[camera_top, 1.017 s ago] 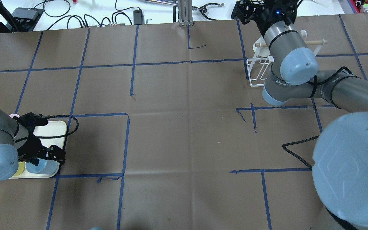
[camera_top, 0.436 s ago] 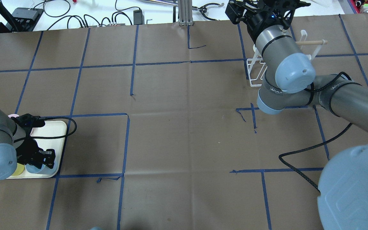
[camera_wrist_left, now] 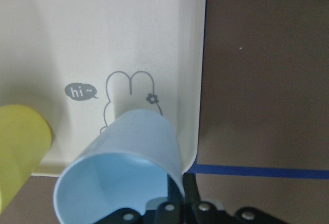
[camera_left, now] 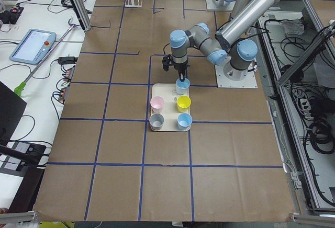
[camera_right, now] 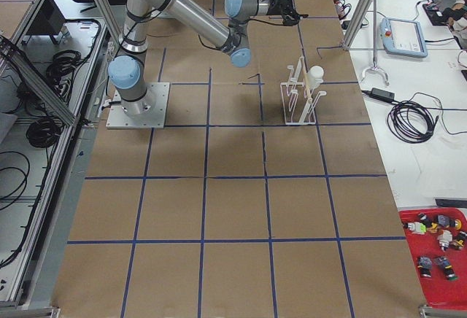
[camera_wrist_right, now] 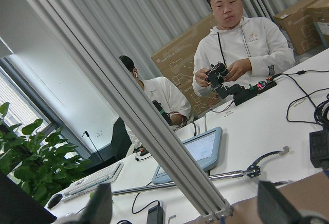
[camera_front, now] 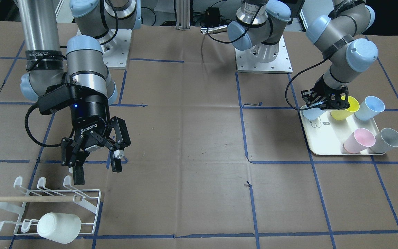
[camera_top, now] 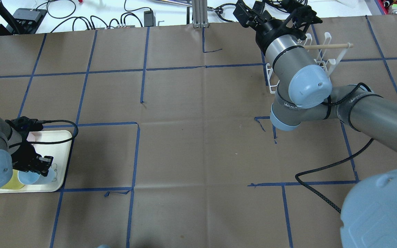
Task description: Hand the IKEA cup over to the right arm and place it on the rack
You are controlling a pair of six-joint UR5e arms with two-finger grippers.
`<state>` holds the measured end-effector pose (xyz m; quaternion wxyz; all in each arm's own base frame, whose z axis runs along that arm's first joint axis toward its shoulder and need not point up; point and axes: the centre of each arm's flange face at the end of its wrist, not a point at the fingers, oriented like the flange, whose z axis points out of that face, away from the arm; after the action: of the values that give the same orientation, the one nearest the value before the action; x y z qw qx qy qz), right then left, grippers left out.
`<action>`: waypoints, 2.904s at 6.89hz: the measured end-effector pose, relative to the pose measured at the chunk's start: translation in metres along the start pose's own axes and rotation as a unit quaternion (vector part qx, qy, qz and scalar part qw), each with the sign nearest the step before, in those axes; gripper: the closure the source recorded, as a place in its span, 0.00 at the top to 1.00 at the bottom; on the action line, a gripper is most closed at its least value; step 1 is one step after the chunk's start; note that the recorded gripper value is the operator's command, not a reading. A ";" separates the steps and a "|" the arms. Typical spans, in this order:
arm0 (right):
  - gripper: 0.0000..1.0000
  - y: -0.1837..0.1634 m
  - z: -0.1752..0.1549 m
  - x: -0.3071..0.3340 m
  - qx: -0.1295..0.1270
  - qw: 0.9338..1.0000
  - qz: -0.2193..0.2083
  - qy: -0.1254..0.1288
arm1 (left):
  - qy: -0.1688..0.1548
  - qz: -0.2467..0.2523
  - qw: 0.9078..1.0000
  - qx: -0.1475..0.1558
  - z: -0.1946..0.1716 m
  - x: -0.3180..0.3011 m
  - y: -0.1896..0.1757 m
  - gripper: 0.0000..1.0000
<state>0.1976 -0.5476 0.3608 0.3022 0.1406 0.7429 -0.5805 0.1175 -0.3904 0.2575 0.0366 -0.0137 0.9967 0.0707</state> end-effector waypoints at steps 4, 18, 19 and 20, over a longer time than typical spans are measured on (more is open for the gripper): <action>1.00 0.019 -0.003 -0.014 -0.048 0.983 0.178 -0.028 | 0.040 0.009 0.997 0.064 -0.155 -0.028 -0.061 0.00; 1.00 0.035 -0.044 -0.032 -0.121 0.913 0.388 -0.024 | 0.279 0.292 0.751 0.522 -0.155 0.189 -0.165 0.00; 1.00 0.035 -0.044 -0.032 -0.121 0.914 0.387 -0.023 | 0.296 0.274 0.743 0.535 -0.149 0.205 -0.168 0.00; 1.00 0.035 -0.044 -0.032 -0.120 0.914 0.388 -0.023 | 0.317 0.252 0.733 0.547 -0.147 0.222 -0.166 0.00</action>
<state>0.2293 -0.4914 0.3594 0.5350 0.3668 0.6872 -0.3269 -0.1085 -0.5807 0.3624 -0.2991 0.2384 0.7844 -0.4882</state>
